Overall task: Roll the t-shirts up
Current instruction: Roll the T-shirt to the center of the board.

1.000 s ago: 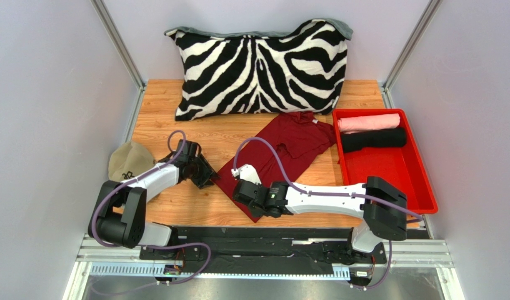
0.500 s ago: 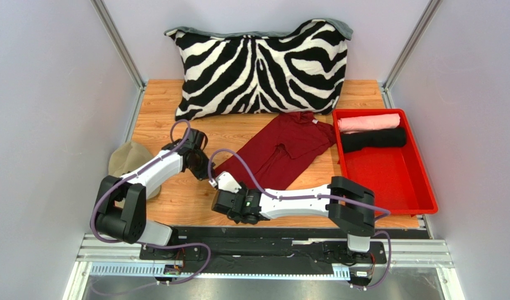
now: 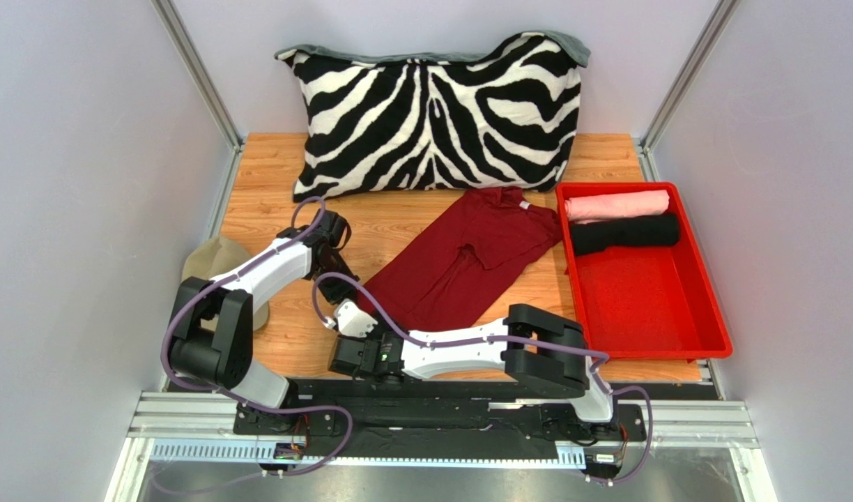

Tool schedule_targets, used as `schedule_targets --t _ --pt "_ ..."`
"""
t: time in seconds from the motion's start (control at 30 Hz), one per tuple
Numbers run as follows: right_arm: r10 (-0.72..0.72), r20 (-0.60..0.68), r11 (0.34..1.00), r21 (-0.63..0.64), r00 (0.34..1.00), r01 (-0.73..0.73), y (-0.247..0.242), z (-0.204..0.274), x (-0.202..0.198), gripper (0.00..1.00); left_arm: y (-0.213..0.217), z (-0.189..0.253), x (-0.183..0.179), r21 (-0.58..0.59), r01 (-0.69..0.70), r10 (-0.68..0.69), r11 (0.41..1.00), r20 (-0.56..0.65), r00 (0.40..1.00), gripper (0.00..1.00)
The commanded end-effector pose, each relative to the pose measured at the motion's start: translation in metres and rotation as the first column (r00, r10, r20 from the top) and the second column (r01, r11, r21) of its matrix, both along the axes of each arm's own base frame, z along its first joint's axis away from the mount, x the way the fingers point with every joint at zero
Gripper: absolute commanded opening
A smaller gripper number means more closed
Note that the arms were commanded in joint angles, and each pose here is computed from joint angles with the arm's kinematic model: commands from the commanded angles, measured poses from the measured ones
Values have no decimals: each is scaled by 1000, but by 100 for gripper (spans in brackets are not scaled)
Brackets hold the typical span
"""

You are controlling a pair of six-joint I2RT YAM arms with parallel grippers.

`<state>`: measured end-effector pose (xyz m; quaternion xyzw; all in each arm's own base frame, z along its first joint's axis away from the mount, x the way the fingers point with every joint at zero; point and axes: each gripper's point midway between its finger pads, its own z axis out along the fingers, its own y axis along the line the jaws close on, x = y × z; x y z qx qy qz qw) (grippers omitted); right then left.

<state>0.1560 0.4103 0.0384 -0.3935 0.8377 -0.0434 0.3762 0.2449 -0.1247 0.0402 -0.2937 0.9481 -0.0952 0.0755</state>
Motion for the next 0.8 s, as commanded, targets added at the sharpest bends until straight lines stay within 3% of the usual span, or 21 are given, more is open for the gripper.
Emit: schedule_targets --t 0.0,0.67,0.77 --pt "-27 94 1000 -2 995 27 8 3 13 66 1 14 7 1 26 -26 1000 11 1000 0" --pt "-1 204 996 -85 979 19 -4 -18 -9 63 3 24 9 -17 80 -80 997 -10 997 0" --pt "-16 216 994 -104 976 39 -17 -23 -8 58 5 25 11 -12 78 -78 997 -7 997 0"
